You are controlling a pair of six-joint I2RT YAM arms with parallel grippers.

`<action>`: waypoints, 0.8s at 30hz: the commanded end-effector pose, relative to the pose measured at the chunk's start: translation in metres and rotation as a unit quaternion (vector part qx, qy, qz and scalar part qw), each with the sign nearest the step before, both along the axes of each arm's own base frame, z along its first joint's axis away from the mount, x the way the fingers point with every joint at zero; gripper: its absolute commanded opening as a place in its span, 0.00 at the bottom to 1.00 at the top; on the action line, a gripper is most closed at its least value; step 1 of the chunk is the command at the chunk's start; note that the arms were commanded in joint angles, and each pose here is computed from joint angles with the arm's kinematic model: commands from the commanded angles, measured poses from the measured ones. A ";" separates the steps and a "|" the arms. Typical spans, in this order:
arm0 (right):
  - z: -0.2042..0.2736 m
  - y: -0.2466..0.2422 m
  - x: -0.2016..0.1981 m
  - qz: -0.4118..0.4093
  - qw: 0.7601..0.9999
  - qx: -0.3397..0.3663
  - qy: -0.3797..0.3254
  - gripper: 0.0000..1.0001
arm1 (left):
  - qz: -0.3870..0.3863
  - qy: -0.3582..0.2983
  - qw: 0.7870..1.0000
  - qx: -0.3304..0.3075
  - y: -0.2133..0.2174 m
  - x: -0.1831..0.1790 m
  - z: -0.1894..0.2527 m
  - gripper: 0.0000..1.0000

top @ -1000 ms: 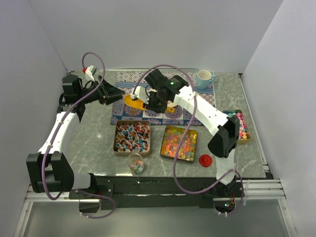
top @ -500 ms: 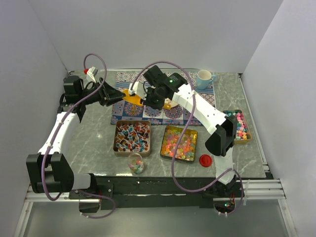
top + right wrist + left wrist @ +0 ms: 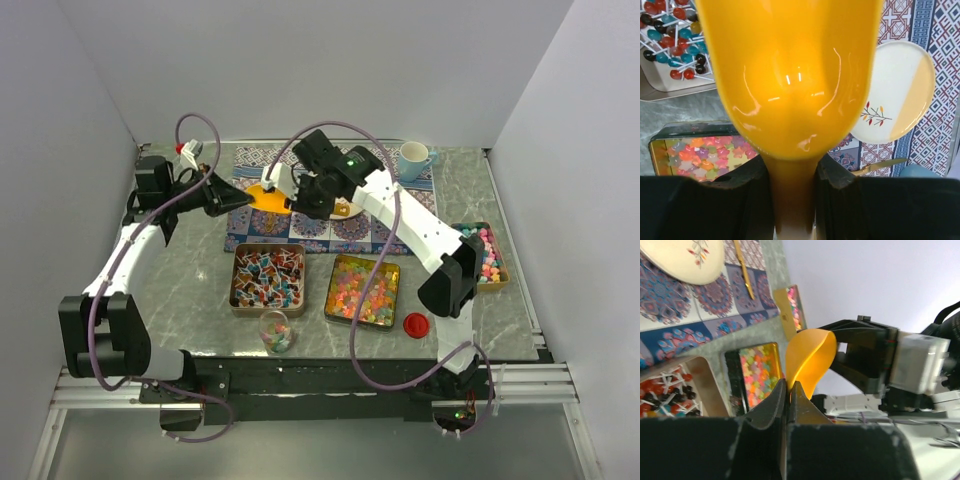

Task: Pack the candies
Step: Adjust the spatula.

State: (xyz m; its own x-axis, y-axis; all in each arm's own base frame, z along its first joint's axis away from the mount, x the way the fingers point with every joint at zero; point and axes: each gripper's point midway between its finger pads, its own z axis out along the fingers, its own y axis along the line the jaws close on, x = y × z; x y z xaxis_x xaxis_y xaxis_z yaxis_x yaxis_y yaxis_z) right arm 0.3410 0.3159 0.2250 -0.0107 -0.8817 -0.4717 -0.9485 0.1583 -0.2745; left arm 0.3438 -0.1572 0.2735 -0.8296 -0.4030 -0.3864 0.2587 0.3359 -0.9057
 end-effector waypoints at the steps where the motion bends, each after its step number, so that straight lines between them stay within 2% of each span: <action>1: 0.062 0.007 -0.027 0.044 0.994 0.099 -0.018 0.20 | -0.050 -0.030 0.998 -0.032 -0.009 -0.011 0.005 0.01; 2: 0.059 0.006 -0.033 0.049 0.993 0.105 -0.004 0.33 | -0.051 -0.024 0.998 -0.034 -0.009 -0.012 0.003 0.01; 3: 0.066 0.002 -0.037 0.048 0.992 0.115 -0.001 0.38 | -0.051 -0.017 0.998 -0.034 -0.009 -0.012 -0.001 0.01; 4: 0.067 -0.005 -0.036 0.043 0.992 0.122 0.006 0.49 | -0.053 -0.017 0.998 -0.033 -0.009 -0.013 -0.003 0.01; 5: 0.067 -0.005 -0.040 0.045 0.990 0.135 0.021 0.54 | -0.056 -0.020 0.998 -0.036 -0.009 -0.012 -0.002 0.01; 12: 0.074 -0.025 -0.035 0.035 0.986 0.158 0.026 0.56 | -0.057 0.001 0.997 -0.050 -0.009 -0.008 -0.007 0.01; 24: 0.054 -0.020 -0.032 0.046 0.987 0.150 0.037 0.56 | -0.057 0.036 0.995 -0.072 -0.008 -0.004 -0.011 0.01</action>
State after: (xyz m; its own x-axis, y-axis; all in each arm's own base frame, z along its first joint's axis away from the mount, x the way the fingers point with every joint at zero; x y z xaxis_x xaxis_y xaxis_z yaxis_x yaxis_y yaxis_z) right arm 0.3073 0.2870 0.2694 -0.0285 -0.7310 -0.6817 -0.9789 0.1585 -0.1291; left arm 0.3423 -0.1654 0.2547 -0.8936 -0.3710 -0.2528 0.1875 0.2032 -0.9610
